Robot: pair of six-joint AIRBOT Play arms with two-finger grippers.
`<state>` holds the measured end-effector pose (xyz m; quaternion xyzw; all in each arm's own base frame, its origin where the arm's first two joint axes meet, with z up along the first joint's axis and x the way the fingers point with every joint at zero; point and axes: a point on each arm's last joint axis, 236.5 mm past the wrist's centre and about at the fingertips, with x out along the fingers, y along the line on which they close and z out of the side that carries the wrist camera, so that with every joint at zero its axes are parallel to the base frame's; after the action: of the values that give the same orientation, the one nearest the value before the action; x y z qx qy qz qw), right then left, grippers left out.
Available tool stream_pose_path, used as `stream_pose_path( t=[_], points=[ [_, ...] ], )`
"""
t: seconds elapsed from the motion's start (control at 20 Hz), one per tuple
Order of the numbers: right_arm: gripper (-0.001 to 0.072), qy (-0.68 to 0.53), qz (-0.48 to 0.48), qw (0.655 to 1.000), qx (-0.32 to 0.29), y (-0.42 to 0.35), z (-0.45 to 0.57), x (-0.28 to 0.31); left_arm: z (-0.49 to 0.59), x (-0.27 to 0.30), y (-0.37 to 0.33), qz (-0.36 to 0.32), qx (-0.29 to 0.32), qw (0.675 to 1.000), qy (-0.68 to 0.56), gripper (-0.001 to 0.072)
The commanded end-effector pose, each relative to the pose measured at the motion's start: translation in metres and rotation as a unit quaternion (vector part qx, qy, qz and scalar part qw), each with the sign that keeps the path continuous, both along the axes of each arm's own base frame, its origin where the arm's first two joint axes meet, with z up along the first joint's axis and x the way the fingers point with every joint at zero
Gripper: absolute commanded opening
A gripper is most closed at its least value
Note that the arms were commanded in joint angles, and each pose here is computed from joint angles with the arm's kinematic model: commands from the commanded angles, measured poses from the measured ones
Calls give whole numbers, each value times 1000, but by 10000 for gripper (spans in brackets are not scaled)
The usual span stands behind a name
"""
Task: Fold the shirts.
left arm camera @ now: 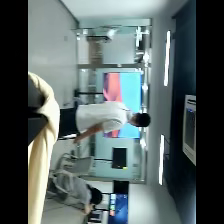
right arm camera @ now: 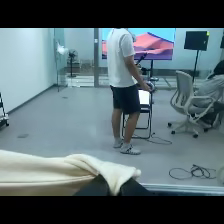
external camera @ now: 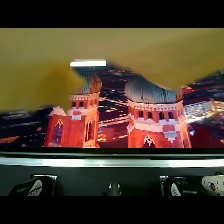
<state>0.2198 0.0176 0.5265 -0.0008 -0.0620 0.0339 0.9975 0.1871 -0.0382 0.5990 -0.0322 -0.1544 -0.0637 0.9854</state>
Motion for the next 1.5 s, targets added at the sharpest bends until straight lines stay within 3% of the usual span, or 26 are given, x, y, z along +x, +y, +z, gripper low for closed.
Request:
stream_pose_path(
  t=[0.0,0.15,0.25,0.55,0.7,0.9,1.05,1.1,1.15,1.25,1.3,1.4,1.45],
  points=[
    [20,75,-15,997,2,-10,-33,25,-52,44,17,15,-6,995,103,26],
    [20,226,-8,974,4,-15,-112,92,-128,119,35,4,0,971,240,26],
    [19,353,0,936,7,-19,-188,140,-208,175,48,-14,-20,931,363,26],
    [19,652,18,757,45,-25,-454,238,-502,288,21,-82,-70,767,632,26],
    [20,644,8,759,101,-20,-525,290,-584,328,-7,-98,-101,744,653,27],
    [21,557,15,809,187,-5,-522,349,-594,387,-19,-90,-176,791,579,27],
    [21,575,32,799,175,0,-513,335,-570,391,-12,-108,-129,810,562,28],
    [21,612,35,775,154,-1,-520,313,-572,376,-12,-126,-111,791,589,28],
    [20,672,37,728,133,0,-533,278,-586,353,-8,-130,-90,760,631,27],
    [20,765,54,632,115,14,-560,215,-632,297,23,-72,-56,668,738,27],
    [20,791,59,600,105,22,-575,193,-647,281,30,-56,-48,644,762,27],
    [22,797,51,596,85,33,-605,184,-661,268,24,-63,-59,626,775,31],
    [167,793,35,602,86,33,-610,188,-658,268,19,-72,-69,624,775,172]
  ],
)
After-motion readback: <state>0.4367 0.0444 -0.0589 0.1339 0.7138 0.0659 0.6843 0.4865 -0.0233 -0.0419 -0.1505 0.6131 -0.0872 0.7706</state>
